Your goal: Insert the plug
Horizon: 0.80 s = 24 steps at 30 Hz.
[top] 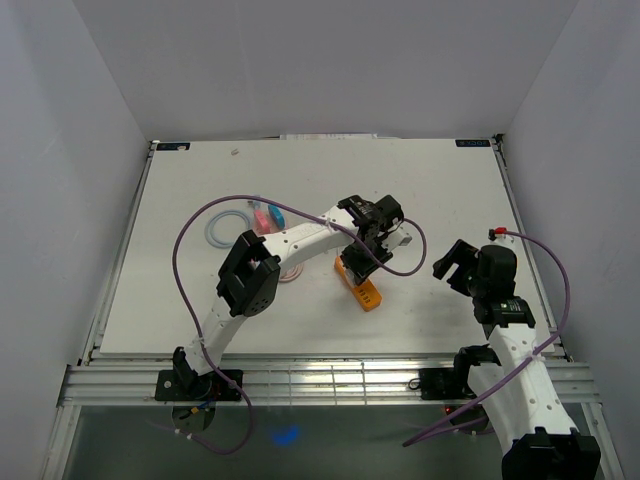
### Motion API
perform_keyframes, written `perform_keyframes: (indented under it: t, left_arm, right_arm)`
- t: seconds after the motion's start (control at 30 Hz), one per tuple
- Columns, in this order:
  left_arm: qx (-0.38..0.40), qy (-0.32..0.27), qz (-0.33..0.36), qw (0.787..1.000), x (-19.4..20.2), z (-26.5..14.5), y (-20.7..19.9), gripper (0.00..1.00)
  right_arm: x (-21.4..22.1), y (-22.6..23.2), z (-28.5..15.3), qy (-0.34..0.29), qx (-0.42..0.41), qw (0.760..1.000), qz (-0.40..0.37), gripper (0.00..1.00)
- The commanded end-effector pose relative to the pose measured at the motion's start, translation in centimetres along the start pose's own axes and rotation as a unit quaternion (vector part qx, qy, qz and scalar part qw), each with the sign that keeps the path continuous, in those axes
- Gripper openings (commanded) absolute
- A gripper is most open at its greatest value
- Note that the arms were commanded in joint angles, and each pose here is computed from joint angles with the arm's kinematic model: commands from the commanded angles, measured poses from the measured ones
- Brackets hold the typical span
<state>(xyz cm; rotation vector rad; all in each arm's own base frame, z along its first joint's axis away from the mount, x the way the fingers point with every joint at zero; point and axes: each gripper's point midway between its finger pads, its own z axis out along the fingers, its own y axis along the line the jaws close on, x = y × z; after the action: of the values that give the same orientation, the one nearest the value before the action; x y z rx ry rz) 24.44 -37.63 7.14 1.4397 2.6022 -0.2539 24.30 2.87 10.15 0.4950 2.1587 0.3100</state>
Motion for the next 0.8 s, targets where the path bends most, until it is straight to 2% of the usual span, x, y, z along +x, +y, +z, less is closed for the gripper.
perform_keyframes:
  t: [0.0,0.33,0.6,0.77]
  left_arm:
    - [-0.013,0.004,-0.003,1.000,0.4,-0.3,0.3,0.00]
    - [-0.035,-0.004,-0.007,0.999,0.5,-1.1,1.3,0.00]
    - [-0.013,0.023,-0.001,1.000,1.9,0.2,0.7,0.00]
    - [0.003,0.030,-0.005,1.000,1.4,0.8,0.2,0.00]
  right_arm:
    - [-0.7,0.3,0.1,-0.010,-0.009,1.000,-0.008,0.83]
    - [-0.8,0.5,0.1,-0.008,-0.011,1.000,-0.009,0.82]
    - [-0.8,0.7,0.1,-0.006,-0.015,1.000,-0.011,0.82]
    - [-0.9,0.7,0.0,-0.009,-0.017,1.000,-0.011,0.82]
